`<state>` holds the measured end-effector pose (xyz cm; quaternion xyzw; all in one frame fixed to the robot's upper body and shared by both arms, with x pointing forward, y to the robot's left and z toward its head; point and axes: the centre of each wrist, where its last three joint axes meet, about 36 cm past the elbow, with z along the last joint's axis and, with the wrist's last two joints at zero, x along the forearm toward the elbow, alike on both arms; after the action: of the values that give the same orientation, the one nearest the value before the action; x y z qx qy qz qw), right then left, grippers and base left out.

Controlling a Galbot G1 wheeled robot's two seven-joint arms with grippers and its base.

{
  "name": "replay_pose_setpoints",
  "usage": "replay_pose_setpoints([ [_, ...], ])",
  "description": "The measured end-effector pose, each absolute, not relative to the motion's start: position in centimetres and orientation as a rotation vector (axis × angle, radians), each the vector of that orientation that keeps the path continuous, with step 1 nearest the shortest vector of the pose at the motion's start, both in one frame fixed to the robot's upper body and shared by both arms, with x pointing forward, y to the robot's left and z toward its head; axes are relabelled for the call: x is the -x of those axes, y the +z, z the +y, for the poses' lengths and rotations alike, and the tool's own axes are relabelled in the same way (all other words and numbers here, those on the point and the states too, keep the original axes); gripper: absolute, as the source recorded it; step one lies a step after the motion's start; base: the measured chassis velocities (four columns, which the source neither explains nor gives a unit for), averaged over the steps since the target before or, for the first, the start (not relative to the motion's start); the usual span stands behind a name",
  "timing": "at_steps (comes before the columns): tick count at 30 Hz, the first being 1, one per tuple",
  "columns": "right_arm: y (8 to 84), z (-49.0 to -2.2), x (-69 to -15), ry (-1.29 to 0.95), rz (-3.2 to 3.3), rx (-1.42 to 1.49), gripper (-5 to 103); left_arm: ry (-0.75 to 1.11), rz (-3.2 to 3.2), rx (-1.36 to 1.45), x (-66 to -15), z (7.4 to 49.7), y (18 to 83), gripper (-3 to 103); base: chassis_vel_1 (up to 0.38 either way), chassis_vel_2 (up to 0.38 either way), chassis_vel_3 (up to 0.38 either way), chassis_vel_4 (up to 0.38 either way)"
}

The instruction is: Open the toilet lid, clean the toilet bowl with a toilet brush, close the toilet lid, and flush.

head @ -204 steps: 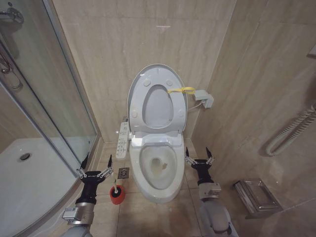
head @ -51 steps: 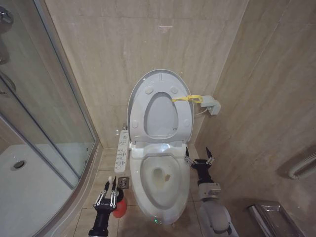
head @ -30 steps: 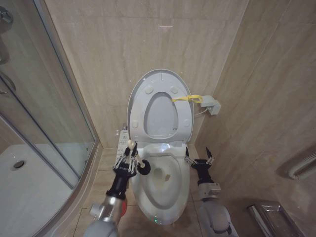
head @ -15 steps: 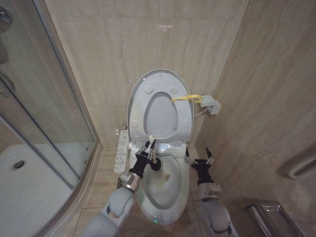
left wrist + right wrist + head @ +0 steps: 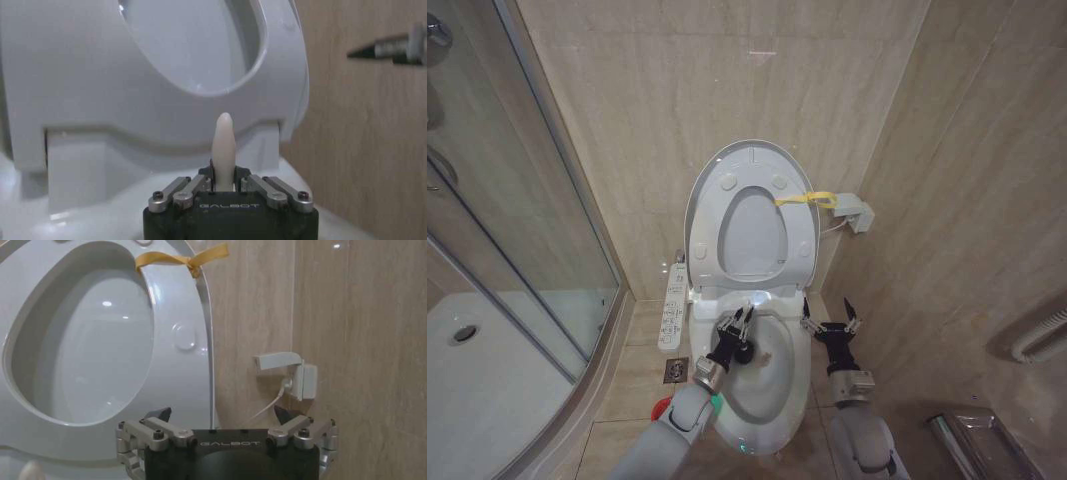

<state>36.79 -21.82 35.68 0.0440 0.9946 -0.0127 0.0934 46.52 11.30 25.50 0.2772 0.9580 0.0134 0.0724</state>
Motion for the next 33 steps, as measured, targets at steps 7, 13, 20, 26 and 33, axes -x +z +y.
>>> replay_pose_setpoints([
  [7,35.7,-21.8,-36.8,-0.038,2.951,-0.130,100,0.099,2.917,-0.882,-46.8,11.7,22.3,19,0.000,0.000,0.000,0.000],
  [13,35.7,-21.8,-36.8,-0.038,2.951,-0.130,100,0.109,2.920,-0.877,-47.4,11.8,21.9,19,0.000,0.000,0.000,0.000],
  [20,35.7,-21.8,-36.8,-0.038,2.951,-0.131,100,0.108,2.904,-0.871,-47.9,11.5,22.6,19,0.000,0.000,0.000,0.000],
  [26,35.7,-21.8,-36.8,-0.038,2.951,-0.130,100,0.032,2.814,-0.884,-47.5,8.6,27.0,19,0.000,0.000,0.000,0.000],
  [33,35.7,-21.8,-36.8,-0.038,2.951,-0.130,100,-0.029,2.746,-0.938,-46.6,5.8,29.4,19,0.000,0.000,0.000,0.000],
])
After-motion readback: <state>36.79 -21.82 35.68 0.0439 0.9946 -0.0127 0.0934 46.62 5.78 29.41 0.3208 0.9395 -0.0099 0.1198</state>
